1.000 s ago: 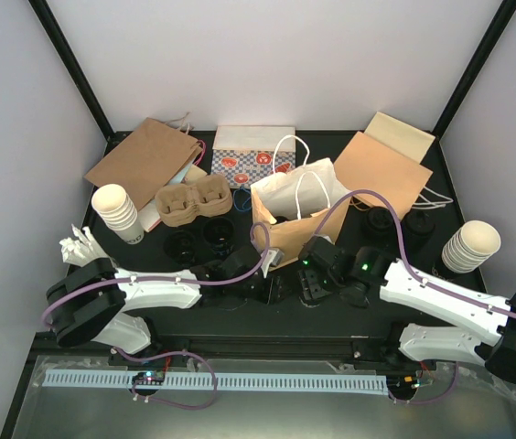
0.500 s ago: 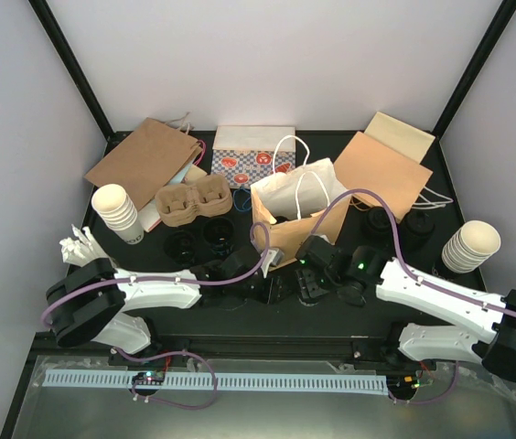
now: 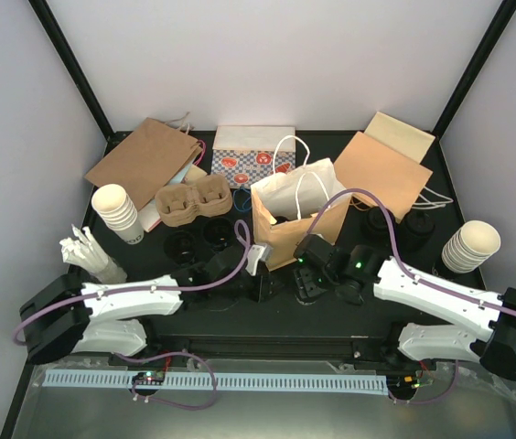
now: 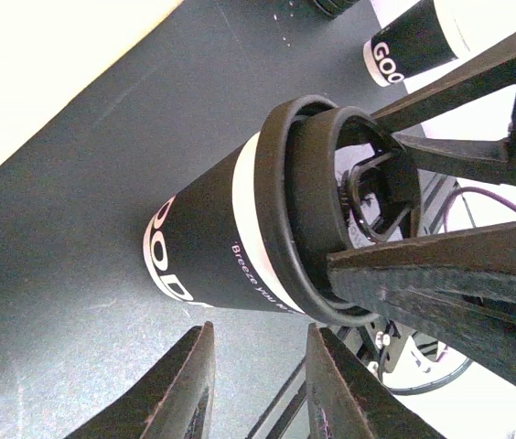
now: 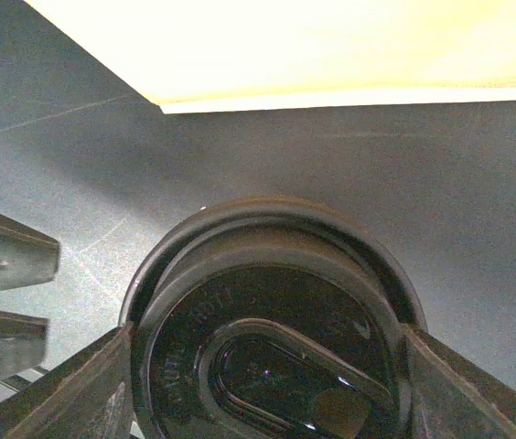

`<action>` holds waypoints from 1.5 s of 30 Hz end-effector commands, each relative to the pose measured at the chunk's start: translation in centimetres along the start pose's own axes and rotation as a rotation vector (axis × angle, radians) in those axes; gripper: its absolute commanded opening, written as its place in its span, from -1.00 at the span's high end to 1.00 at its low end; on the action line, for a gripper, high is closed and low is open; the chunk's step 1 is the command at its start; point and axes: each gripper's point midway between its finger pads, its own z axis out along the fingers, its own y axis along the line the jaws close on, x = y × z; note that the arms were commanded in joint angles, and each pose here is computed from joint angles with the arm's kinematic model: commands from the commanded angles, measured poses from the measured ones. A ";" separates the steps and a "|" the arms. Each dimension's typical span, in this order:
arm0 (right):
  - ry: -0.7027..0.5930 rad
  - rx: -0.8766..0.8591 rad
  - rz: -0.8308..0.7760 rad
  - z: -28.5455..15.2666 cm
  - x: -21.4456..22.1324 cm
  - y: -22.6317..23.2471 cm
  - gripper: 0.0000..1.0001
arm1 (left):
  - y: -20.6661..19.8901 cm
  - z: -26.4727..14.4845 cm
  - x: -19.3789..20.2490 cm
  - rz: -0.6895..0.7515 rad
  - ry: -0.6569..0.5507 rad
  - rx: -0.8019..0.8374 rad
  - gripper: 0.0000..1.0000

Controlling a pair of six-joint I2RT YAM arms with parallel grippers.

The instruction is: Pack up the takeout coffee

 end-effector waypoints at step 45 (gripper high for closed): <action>0.253 -0.091 -0.178 2.1 5.7 2.8 -0.35 | -1.1 -1.9 -2.2 -0.028 -0.087 0.135 0.36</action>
